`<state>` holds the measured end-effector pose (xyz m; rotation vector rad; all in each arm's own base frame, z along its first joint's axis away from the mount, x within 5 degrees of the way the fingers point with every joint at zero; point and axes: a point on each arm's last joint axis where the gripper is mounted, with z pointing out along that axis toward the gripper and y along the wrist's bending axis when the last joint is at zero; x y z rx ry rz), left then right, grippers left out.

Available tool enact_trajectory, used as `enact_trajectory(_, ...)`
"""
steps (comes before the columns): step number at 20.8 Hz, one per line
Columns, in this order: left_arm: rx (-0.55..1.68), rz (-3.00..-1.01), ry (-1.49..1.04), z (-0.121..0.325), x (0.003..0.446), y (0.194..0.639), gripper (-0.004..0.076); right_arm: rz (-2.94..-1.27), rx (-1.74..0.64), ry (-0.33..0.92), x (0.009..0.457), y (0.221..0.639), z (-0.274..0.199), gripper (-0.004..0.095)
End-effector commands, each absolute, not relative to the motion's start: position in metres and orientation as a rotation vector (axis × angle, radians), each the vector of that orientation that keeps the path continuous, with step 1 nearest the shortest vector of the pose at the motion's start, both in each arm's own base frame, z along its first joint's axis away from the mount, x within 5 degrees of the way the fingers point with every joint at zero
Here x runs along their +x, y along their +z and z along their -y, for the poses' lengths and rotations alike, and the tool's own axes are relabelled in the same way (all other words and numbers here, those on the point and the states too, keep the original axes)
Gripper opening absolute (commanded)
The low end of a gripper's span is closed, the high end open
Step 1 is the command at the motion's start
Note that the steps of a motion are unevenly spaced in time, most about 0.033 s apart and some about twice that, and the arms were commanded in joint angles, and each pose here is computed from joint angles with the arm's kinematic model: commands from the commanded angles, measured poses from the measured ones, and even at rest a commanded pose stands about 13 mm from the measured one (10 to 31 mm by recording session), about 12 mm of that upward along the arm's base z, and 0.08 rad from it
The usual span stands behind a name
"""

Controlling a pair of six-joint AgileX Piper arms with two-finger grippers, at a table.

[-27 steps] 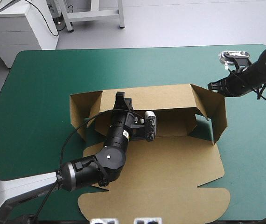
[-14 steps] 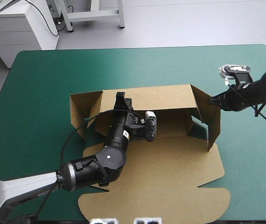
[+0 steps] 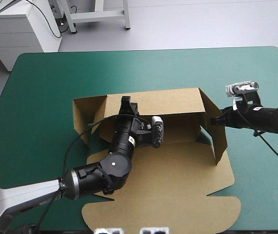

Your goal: Fold the box

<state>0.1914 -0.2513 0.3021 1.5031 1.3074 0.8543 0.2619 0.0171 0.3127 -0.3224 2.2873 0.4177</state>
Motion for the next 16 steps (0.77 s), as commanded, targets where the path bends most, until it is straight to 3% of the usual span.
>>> enact_trajectory(1,1.430,-1.271,0.845,0.249,0.188,0.323,-0.0008,-2.127,-0.355,0.515,0.258,0.330,-0.025,-0.0020)
enact_trajectory(16,1.433,-1.268,0.841,0.249,0.188,0.323,-0.0008,-2.154,-0.626,0.537,0.220,0.308,-0.035,-0.0011)
